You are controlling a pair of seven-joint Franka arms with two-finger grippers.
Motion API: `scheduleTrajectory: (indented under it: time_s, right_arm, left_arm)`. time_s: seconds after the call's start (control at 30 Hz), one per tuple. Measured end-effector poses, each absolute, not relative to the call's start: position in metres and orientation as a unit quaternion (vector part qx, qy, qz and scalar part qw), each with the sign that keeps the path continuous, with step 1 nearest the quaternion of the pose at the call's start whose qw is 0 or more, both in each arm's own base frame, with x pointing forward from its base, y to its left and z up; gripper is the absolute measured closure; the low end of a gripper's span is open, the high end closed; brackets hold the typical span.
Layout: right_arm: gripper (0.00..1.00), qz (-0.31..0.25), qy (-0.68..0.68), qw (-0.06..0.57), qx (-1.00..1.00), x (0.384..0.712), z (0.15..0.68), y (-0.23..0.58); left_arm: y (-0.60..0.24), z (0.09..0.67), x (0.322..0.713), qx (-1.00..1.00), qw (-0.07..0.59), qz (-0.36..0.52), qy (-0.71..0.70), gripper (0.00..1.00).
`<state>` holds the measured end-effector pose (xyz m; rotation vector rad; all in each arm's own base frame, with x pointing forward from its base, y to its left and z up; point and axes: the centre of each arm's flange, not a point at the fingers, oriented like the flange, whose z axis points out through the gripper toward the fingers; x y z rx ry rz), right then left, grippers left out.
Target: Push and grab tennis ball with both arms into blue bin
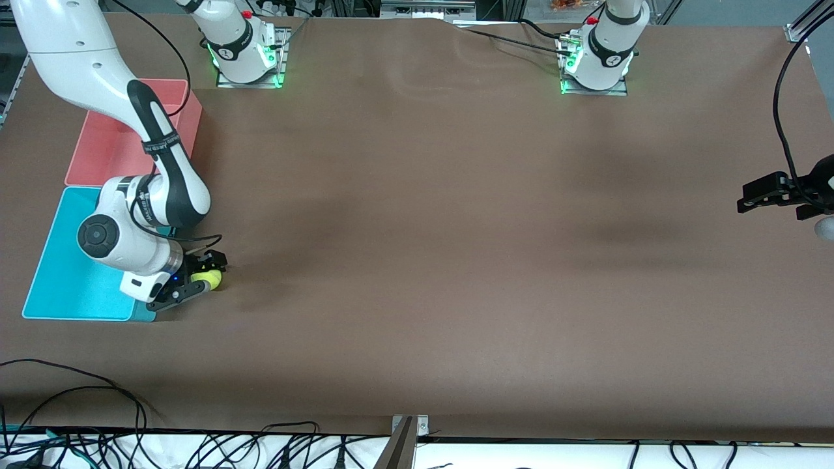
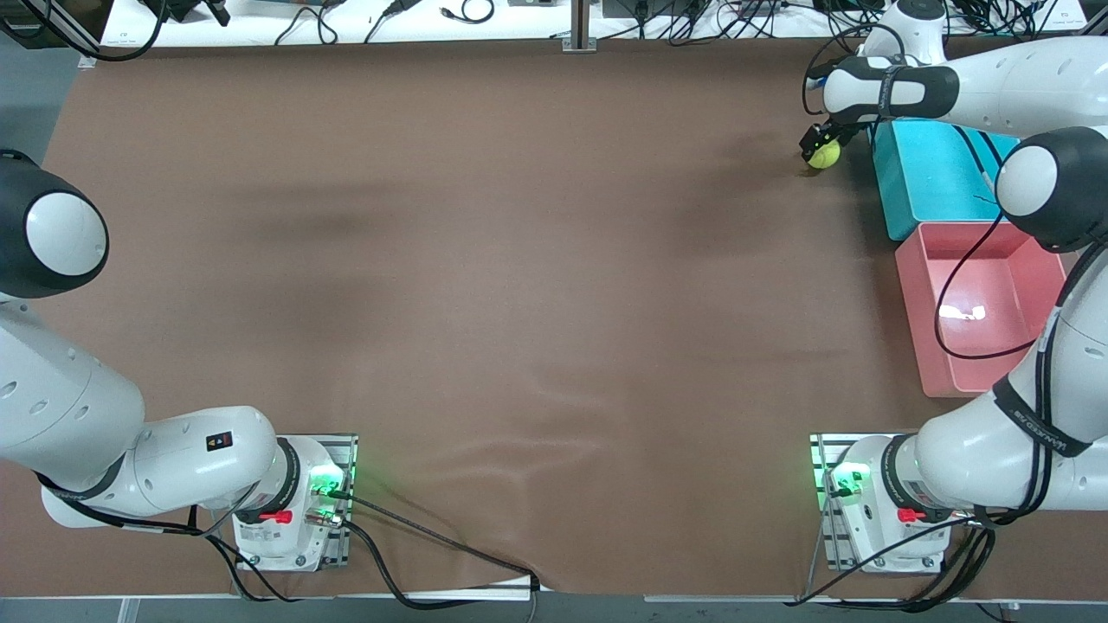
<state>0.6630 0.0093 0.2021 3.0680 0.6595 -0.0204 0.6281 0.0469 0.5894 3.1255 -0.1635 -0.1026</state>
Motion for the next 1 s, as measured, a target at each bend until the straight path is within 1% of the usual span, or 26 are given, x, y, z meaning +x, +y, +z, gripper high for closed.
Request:
scheduleTrajectory:
  time_s: [0.23,0.27,0.3,0.37,0.4,0.43,0.63,0.77,1.0]
  right_arm:
    - [0.02,-0.005,0.213,0.002,0.977,0.663,0.192,0.008]
    - [0.05,-0.004,0.214,0.003,0.977,0.663,0.192,0.007]
    - [0.15,-0.003,0.216,0.003,0.976,0.663,0.192,0.007]
    - [0.26,-0.002,0.219,0.003,0.976,0.664,0.192,0.007]
    - [0.31,-0.001,0.219,0.003,0.976,0.664,0.192,0.007]
    - [0.33,0.000,0.220,0.004,0.976,0.664,0.193,0.007]
    - [0.33,0.006,0.222,0.005,0.975,0.668,0.199,0.006]
    - [0.33,0.006,0.222,0.007,0.975,0.673,0.216,0.006]
    - [0.33,-0.037,0.225,0.005,0.974,0.681,0.263,0.000]
  left_arm:
    - [0.047,0.589,0.628,0.998,0.005,-0.033,-0.052,0.00]
    - [0.047,0.589,0.628,0.998,0.005,-0.033,-0.052,0.00]
    - [0.047,0.589,0.628,0.998,0.005,-0.033,-0.052,0.00]
    - [0.047,0.589,0.628,0.998,0.005,-0.033,-0.052,0.00]
    - [0.047,0.589,0.628,0.998,0.005,-0.033,-0.052,0.00]
    - [0.047,0.589,0.628,0.998,0.005,-0.033,-0.052,0.00]
    - [0.047,0.589,0.628,0.998,0.005,-0.033,-0.052,0.00]
    - [0.047,0.589,0.628,0.998,0.005,-0.033,-0.052,0.00]
    - [0.047,0.589,0.628,0.998,0.005,-0.033,-0.052,0.00]
